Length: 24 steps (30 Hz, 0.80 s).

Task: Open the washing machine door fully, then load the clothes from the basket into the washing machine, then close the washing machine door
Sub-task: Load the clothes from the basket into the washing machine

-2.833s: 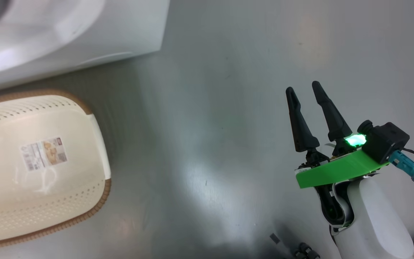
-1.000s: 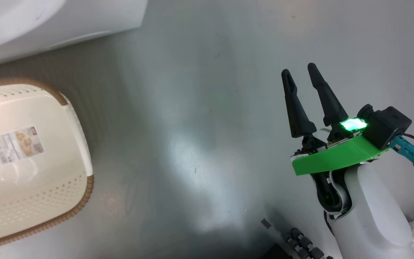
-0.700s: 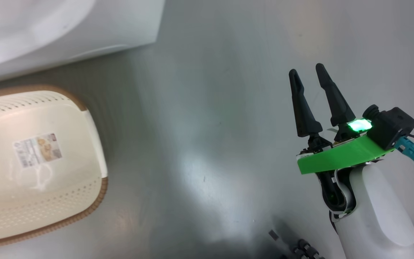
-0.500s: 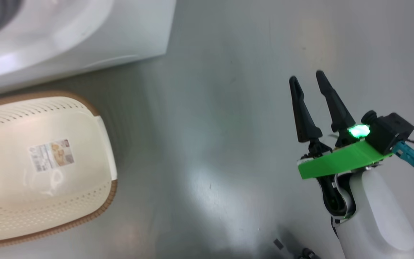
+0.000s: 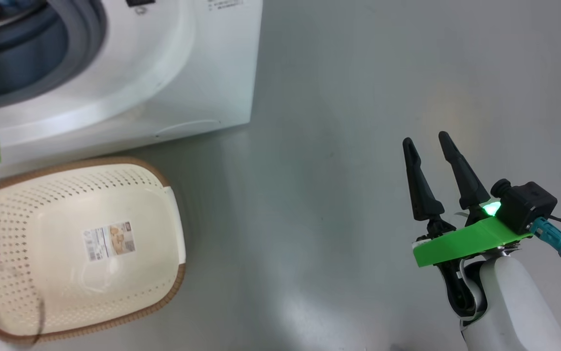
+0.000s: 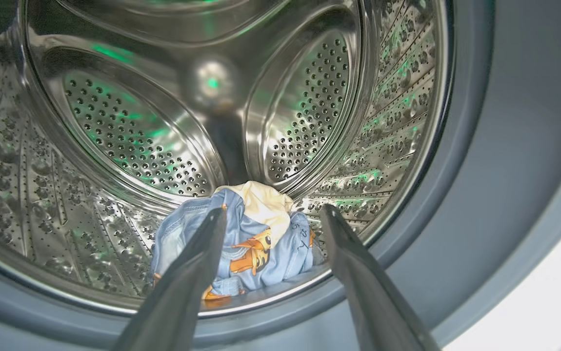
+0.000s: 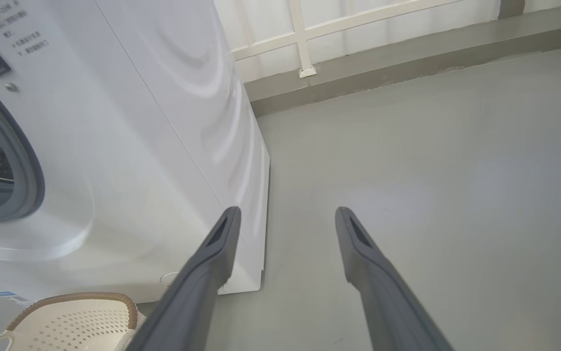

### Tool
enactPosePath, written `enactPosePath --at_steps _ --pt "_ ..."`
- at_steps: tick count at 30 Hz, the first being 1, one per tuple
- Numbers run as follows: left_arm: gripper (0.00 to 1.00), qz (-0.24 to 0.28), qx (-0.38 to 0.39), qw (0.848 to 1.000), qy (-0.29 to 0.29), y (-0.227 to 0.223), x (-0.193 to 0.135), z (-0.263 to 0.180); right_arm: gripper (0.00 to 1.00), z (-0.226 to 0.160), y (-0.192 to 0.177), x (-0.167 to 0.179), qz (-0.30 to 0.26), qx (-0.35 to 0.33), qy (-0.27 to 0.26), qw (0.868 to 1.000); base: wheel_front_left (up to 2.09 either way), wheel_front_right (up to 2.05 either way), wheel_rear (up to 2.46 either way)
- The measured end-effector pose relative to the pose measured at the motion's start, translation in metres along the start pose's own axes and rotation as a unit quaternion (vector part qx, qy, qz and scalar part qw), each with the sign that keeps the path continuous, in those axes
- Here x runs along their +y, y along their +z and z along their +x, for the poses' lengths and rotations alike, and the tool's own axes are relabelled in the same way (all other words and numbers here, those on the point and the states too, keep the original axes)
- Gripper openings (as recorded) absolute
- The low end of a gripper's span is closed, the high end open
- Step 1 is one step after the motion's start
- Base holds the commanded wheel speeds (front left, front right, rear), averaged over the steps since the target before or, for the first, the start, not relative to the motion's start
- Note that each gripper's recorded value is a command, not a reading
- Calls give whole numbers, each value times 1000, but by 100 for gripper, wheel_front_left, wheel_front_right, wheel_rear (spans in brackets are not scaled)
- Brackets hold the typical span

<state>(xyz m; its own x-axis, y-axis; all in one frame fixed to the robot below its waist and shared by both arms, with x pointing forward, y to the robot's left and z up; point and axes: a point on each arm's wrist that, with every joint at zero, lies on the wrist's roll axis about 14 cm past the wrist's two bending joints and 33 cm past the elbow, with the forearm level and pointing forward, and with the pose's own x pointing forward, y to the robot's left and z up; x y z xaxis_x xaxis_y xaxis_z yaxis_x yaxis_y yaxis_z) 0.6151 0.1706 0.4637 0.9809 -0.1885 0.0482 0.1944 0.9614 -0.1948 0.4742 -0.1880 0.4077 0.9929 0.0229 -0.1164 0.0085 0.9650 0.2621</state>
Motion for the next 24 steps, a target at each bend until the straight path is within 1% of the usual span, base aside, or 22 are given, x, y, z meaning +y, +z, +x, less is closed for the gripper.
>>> enactPosePath --at_steps 5,7,11,19,24 --pt "100 -5 -20 1000 20 19 0 -26 100 -3 21 10 -3 -24 12 1000 0 0 0" --pt "100 -17 -32 999 31 28 -1 -43 100 -10 27 13 -12 -30 17 999 0 0 0" --pt "100 -24 -37 998 43 34 -4 -68 100 -21 36 17 -12 -37 19 999 0 0 0" --pt "100 -10 -44 998 54 47 -14 -114 100 -35 64 27 -19 -70 30 997 0 0 0" --pt "100 -23 -53 995 75 54 -15 -142 100 -49 74 30 -19 -80 32 996 0 0 0"
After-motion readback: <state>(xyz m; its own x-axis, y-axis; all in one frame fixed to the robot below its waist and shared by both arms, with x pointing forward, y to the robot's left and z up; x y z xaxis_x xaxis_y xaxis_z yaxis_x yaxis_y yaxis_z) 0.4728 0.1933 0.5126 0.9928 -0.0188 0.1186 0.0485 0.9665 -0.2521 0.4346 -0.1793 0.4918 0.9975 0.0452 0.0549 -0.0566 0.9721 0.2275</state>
